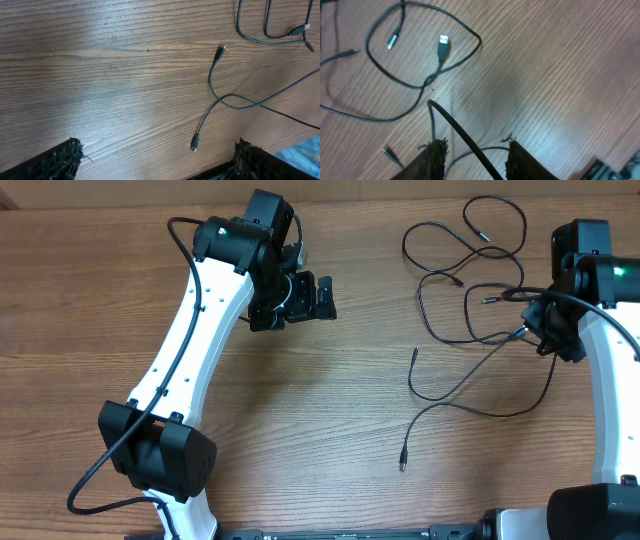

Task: Untangle cables
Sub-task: 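Lower the right gripper and lay the cable down at right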

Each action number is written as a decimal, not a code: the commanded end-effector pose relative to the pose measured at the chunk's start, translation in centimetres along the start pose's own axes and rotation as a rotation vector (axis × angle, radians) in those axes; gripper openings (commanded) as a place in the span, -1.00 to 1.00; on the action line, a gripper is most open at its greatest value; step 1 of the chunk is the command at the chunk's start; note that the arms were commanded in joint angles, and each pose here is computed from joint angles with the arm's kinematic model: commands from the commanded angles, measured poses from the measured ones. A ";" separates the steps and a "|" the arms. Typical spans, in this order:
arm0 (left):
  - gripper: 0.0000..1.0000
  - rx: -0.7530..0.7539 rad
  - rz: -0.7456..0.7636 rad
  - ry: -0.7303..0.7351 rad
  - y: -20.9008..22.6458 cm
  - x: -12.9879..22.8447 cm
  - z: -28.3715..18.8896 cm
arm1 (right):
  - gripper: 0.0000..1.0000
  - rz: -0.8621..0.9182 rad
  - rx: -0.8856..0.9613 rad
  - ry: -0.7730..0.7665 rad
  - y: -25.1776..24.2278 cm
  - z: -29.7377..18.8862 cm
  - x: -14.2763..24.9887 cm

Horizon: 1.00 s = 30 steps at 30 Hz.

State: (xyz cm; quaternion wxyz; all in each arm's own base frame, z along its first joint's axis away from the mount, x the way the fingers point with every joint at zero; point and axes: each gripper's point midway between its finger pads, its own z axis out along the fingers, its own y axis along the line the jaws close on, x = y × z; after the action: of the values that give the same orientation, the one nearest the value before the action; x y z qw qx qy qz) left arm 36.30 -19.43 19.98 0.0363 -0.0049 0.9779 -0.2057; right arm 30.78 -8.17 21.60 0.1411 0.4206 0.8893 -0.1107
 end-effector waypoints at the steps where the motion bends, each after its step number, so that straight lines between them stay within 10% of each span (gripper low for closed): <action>1: 0.99 0.010 0.003 -0.042 -0.4 0.0 -1.6 | -0.16 0.006 0.025 -0.012 -0.7 -0.1 -0.1; 6: 0.99 0.010 0.003 -0.042 -0.4 0.0 -1.6 | -0.28 -0.002 0.050 -0.002 -1.2 -0.1 0.2; 8: 0.99 0.010 0.003 -0.042 -0.4 0.0 -1.6 | 0.37 0.018 0.087 -0.020 -1.9 -0.1 0.0; 14: 0.99 0.010 0.003 -0.043 -0.4 0.0 -1.6 | 1.00 0.034 0.115 -0.041 -2.4 -0.2 -0.3; 30: 0.99 0.009 0.005 -0.036 -0.4 0.1 -1.6 | 1.00 0.051 -0.069 0.079 1.5 0.5 1.1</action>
State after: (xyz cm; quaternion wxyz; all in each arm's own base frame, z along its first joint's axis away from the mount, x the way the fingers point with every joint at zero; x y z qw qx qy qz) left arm 36.21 -19.40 19.96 0.0343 -0.0053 0.9781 -0.2050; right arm 31.12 -7.63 21.45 0.1419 0.4397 0.8823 -0.0899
